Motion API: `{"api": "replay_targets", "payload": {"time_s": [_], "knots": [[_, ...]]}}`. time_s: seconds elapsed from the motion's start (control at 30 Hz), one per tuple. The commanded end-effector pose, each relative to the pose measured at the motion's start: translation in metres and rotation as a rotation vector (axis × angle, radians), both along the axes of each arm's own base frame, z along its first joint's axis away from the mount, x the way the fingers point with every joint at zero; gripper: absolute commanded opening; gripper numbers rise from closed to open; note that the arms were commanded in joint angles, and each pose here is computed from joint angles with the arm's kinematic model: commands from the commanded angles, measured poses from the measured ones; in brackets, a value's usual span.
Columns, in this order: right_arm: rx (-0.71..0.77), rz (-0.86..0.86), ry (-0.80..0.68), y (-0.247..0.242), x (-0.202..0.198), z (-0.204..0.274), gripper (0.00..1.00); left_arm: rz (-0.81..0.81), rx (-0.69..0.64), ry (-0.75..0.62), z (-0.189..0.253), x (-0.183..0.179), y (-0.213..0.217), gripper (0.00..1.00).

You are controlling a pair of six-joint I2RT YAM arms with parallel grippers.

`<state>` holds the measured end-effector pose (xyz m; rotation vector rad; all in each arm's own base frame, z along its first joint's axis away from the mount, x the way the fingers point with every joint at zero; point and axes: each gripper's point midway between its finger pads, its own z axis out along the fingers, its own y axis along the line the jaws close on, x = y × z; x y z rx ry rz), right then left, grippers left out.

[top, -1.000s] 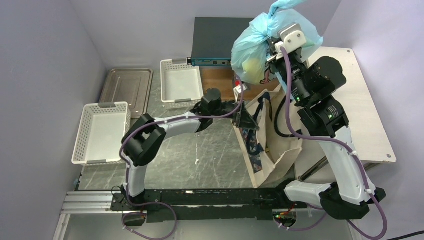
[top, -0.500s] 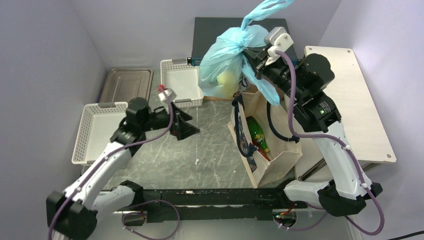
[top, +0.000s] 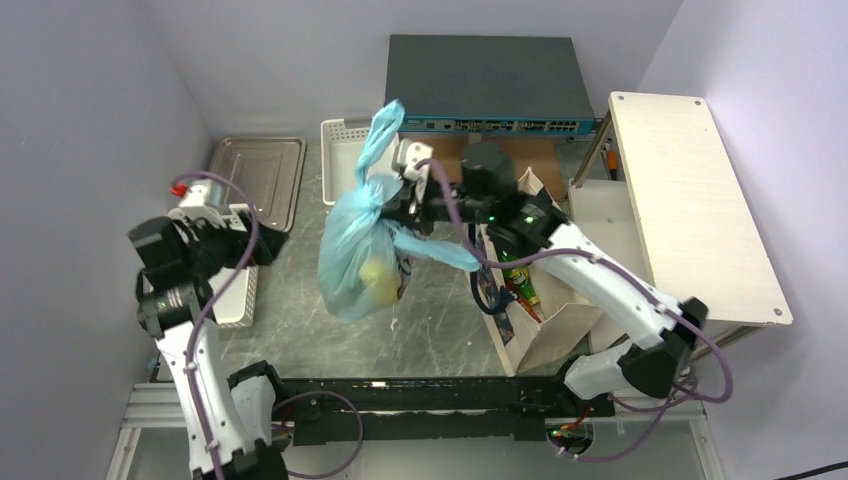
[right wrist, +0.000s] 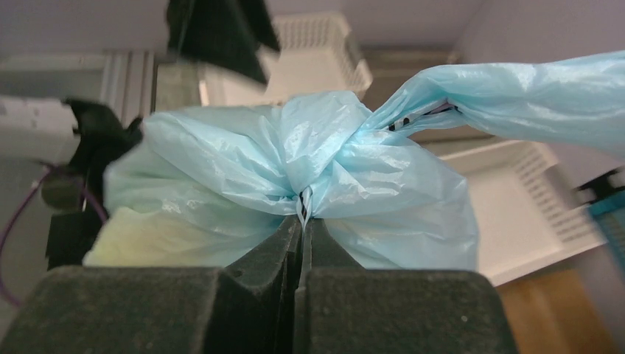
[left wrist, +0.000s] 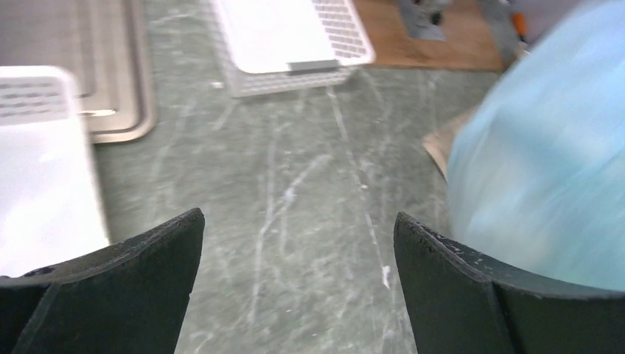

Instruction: Untie the knot of the grocery bags and take out the mixed food

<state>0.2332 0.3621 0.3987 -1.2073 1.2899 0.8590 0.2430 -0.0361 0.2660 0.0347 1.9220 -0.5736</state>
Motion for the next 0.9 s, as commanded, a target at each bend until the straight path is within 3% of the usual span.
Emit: {"api": "replay_targets", "payload": {"time_s": [0.0, 0.17, 0.3, 0.5, 0.67, 0.87], "knots": [[-0.131, 0.059, 0.052, 0.012, 0.006, -0.073, 0.00, 0.138, -0.006, 0.099, 0.015, 0.003, 0.044, 0.98], [-0.311, -0.001, 0.129, -0.010, 0.020, -0.159, 0.00, 0.084, 0.067, -0.025, 0.049, 0.003, 0.050, 0.99], [-0.387, -0.101, 0.202, -0.051, 0.044, -0.191, 0.00, 0.041, 0.114, -0.099, 0.057, 0.001, 0.045, 0.99], [-0.524, -0.244, 0.205, -0.126, 0.087, -0.223, 0.00, 0.039, 0.122, -0.076, 0.053, 0.015, 0.057, 0.99], [-0.584, -0.268, 0.172, -0.159, 0.104, -0.223, 0.00, -0.016, 0.162, -0.113, 0.057, 0.021, 0.055, 0.99], [-0.427, -0.155, 0.157, -0.101, 0.083, -0.170, 0.00, -0.247, 0.232, -0.113, 0.039, 0.005, 0.020, 0.99]]}}
